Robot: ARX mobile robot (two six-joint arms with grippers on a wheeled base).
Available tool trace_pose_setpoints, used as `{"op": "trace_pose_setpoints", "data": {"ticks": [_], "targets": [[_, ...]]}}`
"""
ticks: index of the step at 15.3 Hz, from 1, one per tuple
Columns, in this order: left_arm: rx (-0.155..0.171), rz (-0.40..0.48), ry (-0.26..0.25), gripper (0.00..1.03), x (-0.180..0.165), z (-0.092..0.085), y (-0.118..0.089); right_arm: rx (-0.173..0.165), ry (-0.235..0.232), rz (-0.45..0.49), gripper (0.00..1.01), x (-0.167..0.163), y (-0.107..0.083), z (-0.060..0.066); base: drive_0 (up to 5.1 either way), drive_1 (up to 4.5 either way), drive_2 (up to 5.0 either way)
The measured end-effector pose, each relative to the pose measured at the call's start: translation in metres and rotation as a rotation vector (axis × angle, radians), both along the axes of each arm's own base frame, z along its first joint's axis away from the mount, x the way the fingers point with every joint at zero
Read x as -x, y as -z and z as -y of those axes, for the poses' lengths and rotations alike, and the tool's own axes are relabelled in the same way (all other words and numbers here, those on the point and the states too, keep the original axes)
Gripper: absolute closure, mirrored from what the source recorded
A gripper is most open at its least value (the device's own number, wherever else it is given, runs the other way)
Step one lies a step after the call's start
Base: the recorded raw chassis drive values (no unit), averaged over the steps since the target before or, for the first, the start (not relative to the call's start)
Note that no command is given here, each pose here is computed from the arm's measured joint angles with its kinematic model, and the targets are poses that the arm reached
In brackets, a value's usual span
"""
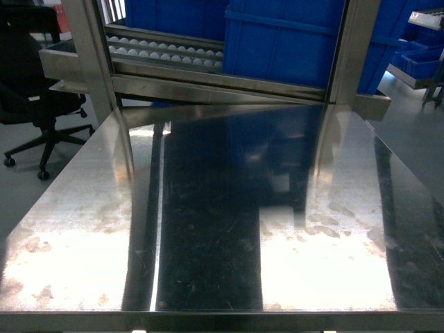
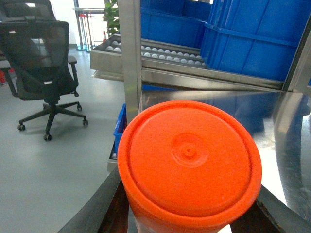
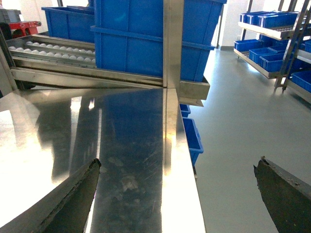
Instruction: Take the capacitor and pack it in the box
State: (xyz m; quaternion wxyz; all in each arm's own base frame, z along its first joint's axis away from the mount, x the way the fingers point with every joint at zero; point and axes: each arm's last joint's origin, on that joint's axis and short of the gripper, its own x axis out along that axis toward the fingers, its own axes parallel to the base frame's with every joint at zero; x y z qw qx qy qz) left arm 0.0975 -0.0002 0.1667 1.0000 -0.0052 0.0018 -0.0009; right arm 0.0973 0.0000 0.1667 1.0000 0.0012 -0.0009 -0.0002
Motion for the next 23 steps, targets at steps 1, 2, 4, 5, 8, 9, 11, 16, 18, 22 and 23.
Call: {"op": "trace_pose_setpoints", "data": {"ticks": [1, 2, 4, 5, 8, 9, 11, 16, 18, 22, 23], "targets": [[0.000, 0.000, 0.000, 0.58, 0.0000, 0.0000, 0.0000, 0.000, 0.000, 0.000, 0.03, 0.0000, 0.0000, 0.0000, 0.0, 0.00, 0.0], [0.000, 0.000, 0.000, 0.58, 0.0000, 0.0000, 0.0000, 0.000, 0.000, 0.000, 0.03, 0.0000, 0.0000, 0.0000, 0.0, 0.00, 0.0], [0.000, 0.000, 0.000, 0.58, 0.0000, 0.0000, 0.0000, 0.000, 0.000, 0.000, 0.03, 0.0000, 0.0000, 0.0000, 0.0, 0.00, 0.0], [0.000, 0.000, 0.000, 0.58, 0.0000, 0.0000, 0.0000, 0.000, 0.000, 0.000, 0.03, 0.0000, 0.0000, 0.0000, 0.0, 0.00, 0.0], [0.000, 0.000, 0.000, 0.58, 0.0000, 0.0000, 0.0000, 0.000, 0.000, 0.000, 0.03, 0.0000, 0.0000, 0.0000, 0.0, 0.00, 0.0], [0.000, 0.000, 0.000, 0.58, 0.0000, 0.0000, 0.0000, 0.000, 0.000, 0.000, 0.03, 0.0000, 0.0000, 0.0000, 0.0, 0.00, 0.0], [0.000, 0.000, 0.000, 0.58, 0.0000, 0.0000, 0.0000, 0.000, 0.000, 0.000, 0.03, 0.0000, 0.0000, 0.0000, 0.0, 0.00, 0.0], [0.000, 0.000, 0.000, 0.58, 0.0000, 0.0000, 0.0000, 0.000, 0.000, 0.000, 0.03, 0.0000, 0.0000, 0.0000, 0.0, 0.00, 0.0], [0.000, 0.001, 0.000, 0.58, 0.0000, 0.0000, -0.0001, 0.000, 0.000, 0.000, 0.03, 0.0000, 0.0000, 0.0000, 0.0, 0.00, 0.0], [0.000, 0.004, 0.000, 0.58, 0.0000, 0.0000, -0.0004, 0.000, 0.001, 0.002, 0.03, 0.0000, -0.0002, 0.0000, 0.0, 0.00, 0.0], [0.000, 0.003, 0.000, 0.58, 0.0000, 0.0000, -0.0003, 0.000, 0.000, 0.003, 0.03, 0.0000, -0.0003, 0.0000, 0.0, 0.00, 0.0]]}}
